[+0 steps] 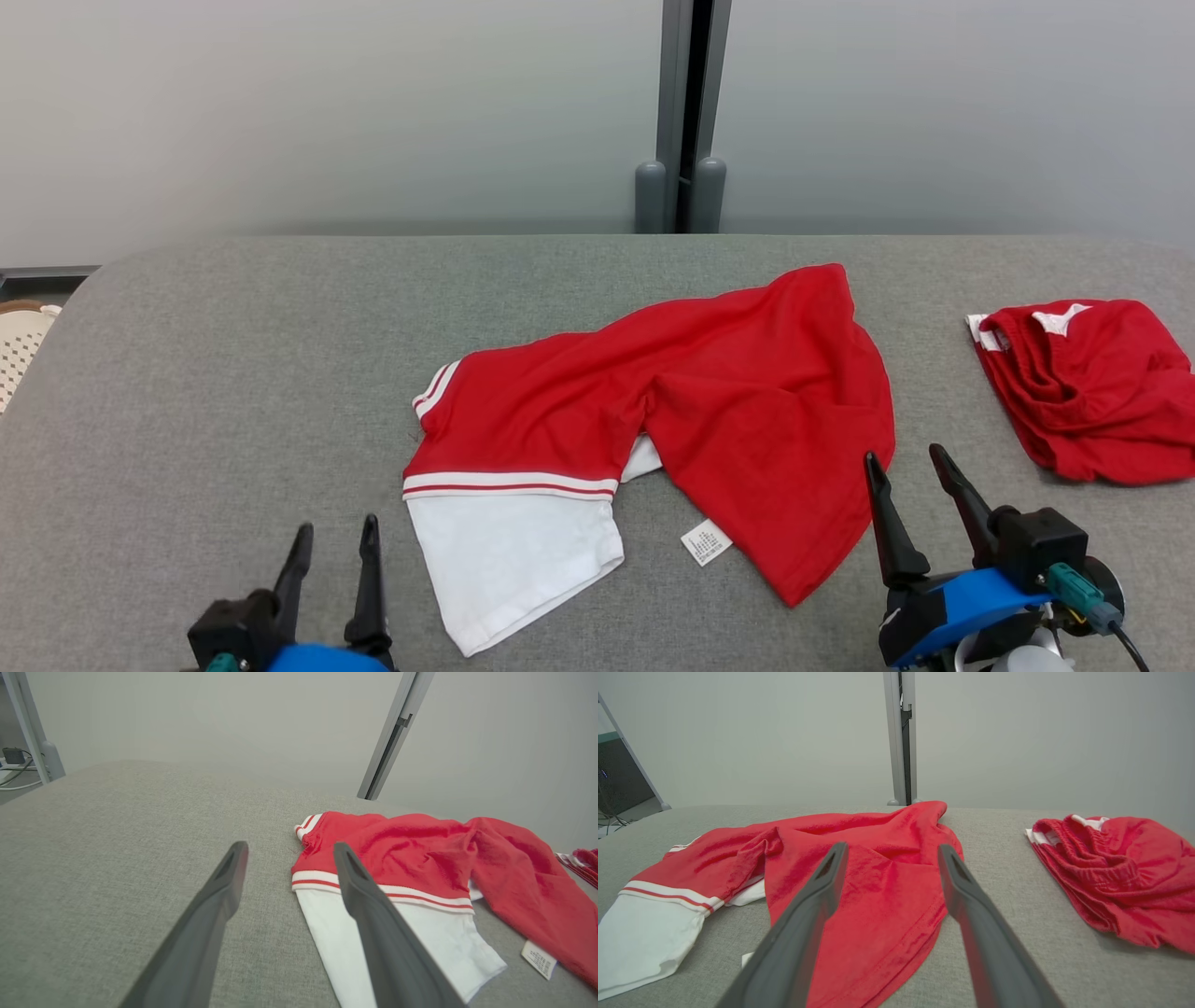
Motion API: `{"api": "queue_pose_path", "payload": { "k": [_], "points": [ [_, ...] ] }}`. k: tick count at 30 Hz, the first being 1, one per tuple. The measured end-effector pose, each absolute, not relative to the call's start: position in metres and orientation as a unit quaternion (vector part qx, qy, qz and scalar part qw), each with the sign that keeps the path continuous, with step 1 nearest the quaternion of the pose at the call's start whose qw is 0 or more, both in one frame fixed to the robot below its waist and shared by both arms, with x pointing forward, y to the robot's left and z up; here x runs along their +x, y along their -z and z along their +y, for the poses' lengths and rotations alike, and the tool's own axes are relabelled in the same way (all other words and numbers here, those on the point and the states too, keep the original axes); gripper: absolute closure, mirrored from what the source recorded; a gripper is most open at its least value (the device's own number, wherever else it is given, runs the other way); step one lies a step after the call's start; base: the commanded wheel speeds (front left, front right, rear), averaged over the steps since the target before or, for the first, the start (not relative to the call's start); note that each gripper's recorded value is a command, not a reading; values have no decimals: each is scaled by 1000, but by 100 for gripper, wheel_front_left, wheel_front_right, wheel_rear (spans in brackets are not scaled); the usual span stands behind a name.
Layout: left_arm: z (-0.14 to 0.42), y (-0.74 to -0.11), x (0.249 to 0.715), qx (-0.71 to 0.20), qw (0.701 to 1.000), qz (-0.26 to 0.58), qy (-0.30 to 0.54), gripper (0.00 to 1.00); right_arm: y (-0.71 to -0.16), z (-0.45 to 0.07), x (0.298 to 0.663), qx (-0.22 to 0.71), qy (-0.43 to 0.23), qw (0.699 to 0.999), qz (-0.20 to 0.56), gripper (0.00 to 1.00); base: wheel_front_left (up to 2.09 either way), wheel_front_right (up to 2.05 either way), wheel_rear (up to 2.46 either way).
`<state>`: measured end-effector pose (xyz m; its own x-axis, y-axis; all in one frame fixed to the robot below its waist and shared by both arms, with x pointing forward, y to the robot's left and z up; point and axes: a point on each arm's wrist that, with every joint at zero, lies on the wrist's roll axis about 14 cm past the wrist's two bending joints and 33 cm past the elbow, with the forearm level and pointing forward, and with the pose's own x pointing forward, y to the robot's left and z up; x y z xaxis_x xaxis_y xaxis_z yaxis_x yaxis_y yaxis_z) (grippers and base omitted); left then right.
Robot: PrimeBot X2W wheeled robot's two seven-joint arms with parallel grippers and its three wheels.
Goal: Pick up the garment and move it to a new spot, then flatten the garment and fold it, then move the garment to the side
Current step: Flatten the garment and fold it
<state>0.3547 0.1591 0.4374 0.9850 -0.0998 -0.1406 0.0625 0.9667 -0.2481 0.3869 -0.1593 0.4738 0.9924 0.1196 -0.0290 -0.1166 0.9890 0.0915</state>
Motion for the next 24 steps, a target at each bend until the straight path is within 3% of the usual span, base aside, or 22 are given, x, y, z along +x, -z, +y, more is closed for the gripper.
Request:
{"api": "queue_pose_path", "payload": {
  "k": [5, 13, 24],
  "points": [
    [146, -406, 338, -126, 979, 151, 59, 0, -467, -159, 384, 45, -59, 997, 28, 0, 0, 0, 0],
    [112, -365, 301, -166, 935, 297, 95, 0, -442, -160, 379, 45, -57, 995, 66, 0, 0, 0, 0],
    [93, -359, 311, -162, 922, 332, 116, 0, -397, -155, 360, 50, -61, 986, 149, 0, 0, 0, 0]
  ]
}}
